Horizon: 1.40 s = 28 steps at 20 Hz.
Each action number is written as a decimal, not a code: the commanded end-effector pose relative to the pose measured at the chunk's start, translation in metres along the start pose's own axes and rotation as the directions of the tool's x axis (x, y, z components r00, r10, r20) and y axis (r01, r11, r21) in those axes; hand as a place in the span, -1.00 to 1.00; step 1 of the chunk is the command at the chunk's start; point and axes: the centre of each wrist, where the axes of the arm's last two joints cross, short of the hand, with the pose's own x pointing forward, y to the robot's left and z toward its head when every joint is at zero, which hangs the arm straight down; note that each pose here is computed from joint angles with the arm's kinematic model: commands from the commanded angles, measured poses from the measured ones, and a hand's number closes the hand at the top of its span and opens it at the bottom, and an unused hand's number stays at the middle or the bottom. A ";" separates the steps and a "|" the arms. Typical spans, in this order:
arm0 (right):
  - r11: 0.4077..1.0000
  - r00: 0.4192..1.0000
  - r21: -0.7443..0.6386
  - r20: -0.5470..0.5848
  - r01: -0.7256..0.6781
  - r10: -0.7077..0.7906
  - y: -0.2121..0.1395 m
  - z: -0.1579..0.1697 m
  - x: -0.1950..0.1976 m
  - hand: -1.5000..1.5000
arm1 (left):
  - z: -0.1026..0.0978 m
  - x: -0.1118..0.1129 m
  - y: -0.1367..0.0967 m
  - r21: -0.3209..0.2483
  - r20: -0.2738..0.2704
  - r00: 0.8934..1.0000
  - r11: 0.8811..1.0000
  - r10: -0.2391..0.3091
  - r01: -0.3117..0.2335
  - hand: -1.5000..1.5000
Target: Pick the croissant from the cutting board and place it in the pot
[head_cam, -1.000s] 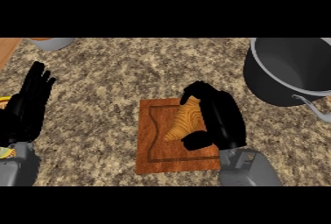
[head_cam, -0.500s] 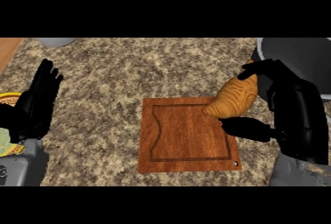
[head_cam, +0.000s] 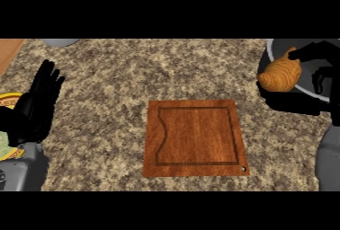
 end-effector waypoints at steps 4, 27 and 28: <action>0.988 0.988 -0.051 -0.044 0.143 -0.145 -0.009 -0.045 -0.055 1.00 | -0.002 -0.002 -0.009 -0.017 -0.007 1.000 1.000 0.001 -0.001 0.00; 0.986 0.966 0.105 -0.210 -0.129 0.149 0.051 -0.100 -0.179 -1.00 | -0.010 0.011 -0.005 -0.031 0.035 0.999 0.999 0.023 -0.022 0.00; 0.988 0.970 0.123 -0.214 -0.096 0.120 0.051 -0.094 -0.190 -1.00 | -0.006 0.012 -0.007 -0.036 0.007 1.000 0.999 0.025 -0.024 0.00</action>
